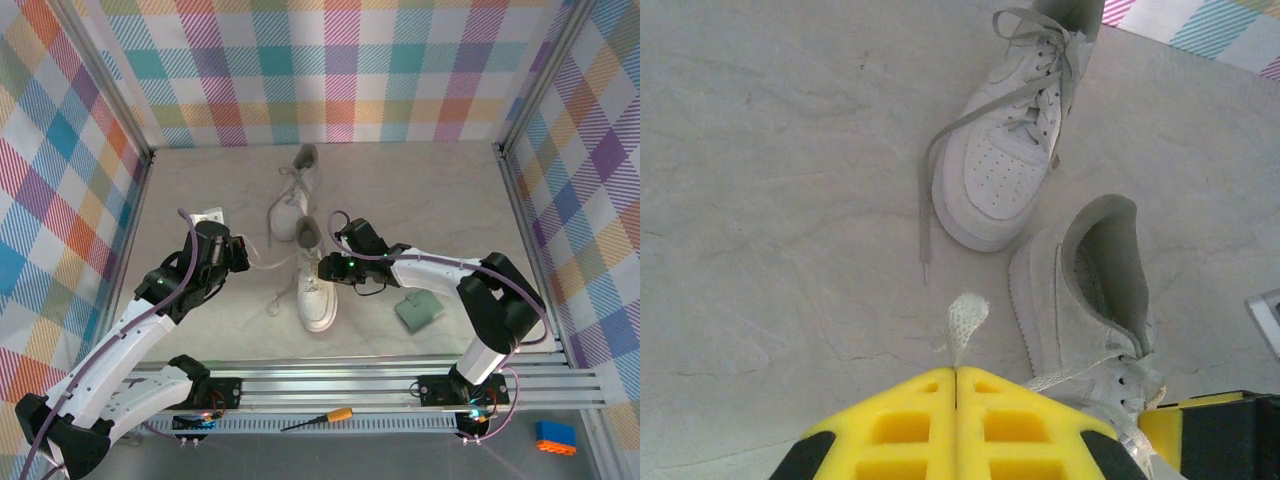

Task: Tie the shoes

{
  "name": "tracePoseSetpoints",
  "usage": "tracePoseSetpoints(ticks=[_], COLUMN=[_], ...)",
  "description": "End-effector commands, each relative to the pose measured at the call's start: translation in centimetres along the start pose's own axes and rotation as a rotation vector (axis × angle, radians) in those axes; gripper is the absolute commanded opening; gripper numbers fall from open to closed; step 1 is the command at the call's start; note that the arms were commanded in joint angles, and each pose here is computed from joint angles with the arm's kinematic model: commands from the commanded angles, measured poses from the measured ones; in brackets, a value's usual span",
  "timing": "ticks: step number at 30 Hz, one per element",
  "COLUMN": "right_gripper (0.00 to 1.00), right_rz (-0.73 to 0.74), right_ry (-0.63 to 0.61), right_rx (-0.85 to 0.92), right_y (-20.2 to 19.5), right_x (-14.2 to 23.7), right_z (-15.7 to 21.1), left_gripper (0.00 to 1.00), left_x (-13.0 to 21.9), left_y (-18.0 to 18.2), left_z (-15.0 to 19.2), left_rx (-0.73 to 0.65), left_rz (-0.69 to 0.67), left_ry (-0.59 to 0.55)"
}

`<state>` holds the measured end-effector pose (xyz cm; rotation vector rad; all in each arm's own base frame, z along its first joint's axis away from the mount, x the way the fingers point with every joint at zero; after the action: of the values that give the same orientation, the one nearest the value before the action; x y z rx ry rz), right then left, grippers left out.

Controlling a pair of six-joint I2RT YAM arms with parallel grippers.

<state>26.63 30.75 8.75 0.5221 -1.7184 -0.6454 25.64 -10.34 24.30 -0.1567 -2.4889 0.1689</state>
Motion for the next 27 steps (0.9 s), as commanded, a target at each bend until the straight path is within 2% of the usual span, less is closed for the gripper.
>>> tracePoseSetpoints(ticks=[1, 6, 10, 14, 19, 27], right_gripper=[0.29, 0.11, 0.0, 0.0, 0.0, 0.0], right_rz=[-0.012, -0.01, -0.027, -0.101, -0.199, -0.222], right_ry=[0.01, -0.031, -0.092, -0.112, -0.107, -0.114], right_rx=[-0.023, -0.011, 0.031, 0.091, 0.126, 0.084], right_y=[0.1, 0.5, 2.2, 5.3, 8.9, 11.4], right_x=[-0.4, 1.0, 4.0, 6.9, 8.9, 8.1], right_z=[-0.1, -0.5, -1.2, -1.6, -2.2, -4.7], left_gripper=[0.0, 0.0, 0.0, 0.0, 0.0, 0.0], left_x=[0.5, 0.8, 1.3, 1.9, 2.3, 3.5], left_y=[0.0, 0.1, 0.0, -0.4, -1.2, -3.1], left_z=[-0.3, -0.2, 0.0, 0.5, 1.6, 1.7], left_rx=[-0.009, -0.01, -0.019, -0.044, -0.084, -0.139], left_rz=[-0.004, -0.006, -0.007, -0.02, -0.016, 0.071], left_ry=[-0.025, -0.03, -0.03, -0.03, -0.036, -0.112])
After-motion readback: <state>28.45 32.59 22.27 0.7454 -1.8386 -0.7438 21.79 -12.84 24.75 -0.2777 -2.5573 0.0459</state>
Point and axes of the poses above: each hand's point on the last joint's axis, 136 mm out from that joint toward the fingers, its own x axis back along the fingers, its own y axis along the line the jaws close on, z = x × y, the point moved 2 cm from there along x, back along the fingers, and after that the axes turned 10 degrees about -x, right-handed, at the moved point
